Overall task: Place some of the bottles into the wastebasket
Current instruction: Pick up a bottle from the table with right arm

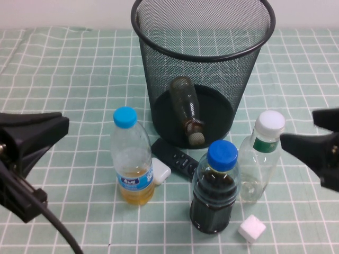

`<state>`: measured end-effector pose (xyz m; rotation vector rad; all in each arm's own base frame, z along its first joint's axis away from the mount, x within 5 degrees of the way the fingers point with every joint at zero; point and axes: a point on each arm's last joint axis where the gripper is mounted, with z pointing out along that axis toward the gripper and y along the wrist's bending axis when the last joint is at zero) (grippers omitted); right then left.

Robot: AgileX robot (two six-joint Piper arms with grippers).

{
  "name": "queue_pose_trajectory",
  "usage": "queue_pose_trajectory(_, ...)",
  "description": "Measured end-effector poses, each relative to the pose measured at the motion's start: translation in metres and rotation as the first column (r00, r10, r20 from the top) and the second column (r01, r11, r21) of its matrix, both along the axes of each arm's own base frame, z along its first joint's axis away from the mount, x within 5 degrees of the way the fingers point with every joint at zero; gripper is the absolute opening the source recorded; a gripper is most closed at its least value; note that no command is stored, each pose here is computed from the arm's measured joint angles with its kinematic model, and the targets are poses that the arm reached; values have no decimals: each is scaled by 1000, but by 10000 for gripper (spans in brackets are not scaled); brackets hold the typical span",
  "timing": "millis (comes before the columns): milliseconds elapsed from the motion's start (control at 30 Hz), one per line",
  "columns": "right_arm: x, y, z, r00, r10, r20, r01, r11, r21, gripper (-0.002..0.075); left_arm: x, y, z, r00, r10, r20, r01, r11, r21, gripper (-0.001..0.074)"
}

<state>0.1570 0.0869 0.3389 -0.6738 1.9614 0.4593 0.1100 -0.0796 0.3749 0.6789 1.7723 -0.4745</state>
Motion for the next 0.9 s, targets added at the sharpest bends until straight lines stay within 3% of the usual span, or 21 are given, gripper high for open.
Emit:
queue_pose_trajectory(33, 2, 0, 0, 1000, -17, 21, 17, 1000, 19, 523, 1, 0, -1, 1000, 1, -3, -1, 1000, 1, -3)
queue_pose_trajectory(67, 4, 0, 1, 999, -31, 41, 30, 999, 37, 620, 1, -1, -2, 1000, 1, -7, -1, 1000, 1, -3)
queue_pose_trajectory(267, 20, 8, 0, 995, -26, 93, 17, 995, 95, 619, 3, -1, -2, 1000, 7, -4, -7, 1000, -7, -3)
queue_pose_trajectory(567, 65, 24, -42, 1000, -26, -8, 26, 999, 47, 609, 3, -1, -2, 1000, 6, -3, -6, 1000, -6, -3)
queue_pose_trajectory(600, 69, 25, -47, 999, -26, -24, 27, 999, 39, 534, 3, -1, -2, 1000, 6, -3, -6, 1000, -6, -3)
queue_pose_trajectory(633, 72, 26, -50, 999, -27, -36, 29, 999, 34, 576, 3, -1, -2, 1000, 6, -3, -6, 1000, -6, -3)
queue_pose_trajectory(667, 74, 27, -54, 998, -27, -49, 28, 999, 27, 538, 3, -1, -2, 1000, 6, -3, -6, 1000, -6, -3)
queue_pose_trajectory(700, 76, 27, -57, 998, -28, -61, 29, 999, 25, 300, 3, -1, -2, 1000, 6, -3, -6, 1000, -6, -3)
queue_pose_trajectory(733, 77, 28, -59, 997, -26, -67, 28, 999, 24, 428, 3, -1, -2, 1000, 6, -3, -6, 1000, -6, -3)
queue_pose_trajectory(767, 77, 28, -60, 997, -24, -71, 25, 999, 21, 78, 3, -1, -2, 1000, 6, -5, -6, 1000, -6, -3)
queue_pose_trajectory(800, 77, 28, -60, 997, -23, -71, 25, 999, 21, -4, 3, -1, -2, 1000, 5, -6, -5, 1000, -5, -3)
queue_pose_trajectory(833, 77, 28, -60, 997, -25, -72, 27, 999, 22, 341, 3, -1, -3, 1000, 2, -11, -2, 1000, -1, -3)
queue_pose_trajectory(867, 76, 28, -60, 997, -30, -77, 32, 999, 24, 341, 2, -2, -3, 1000, -3, -19, 3, 1000, 4, -3)
queue_pose_trajectory(900, 76, 27, -58, 996, -37, -87, 39, 999, 30, 0, 2, -2, -4, 1000, -5, -27, 6, 1000, 6, -3)
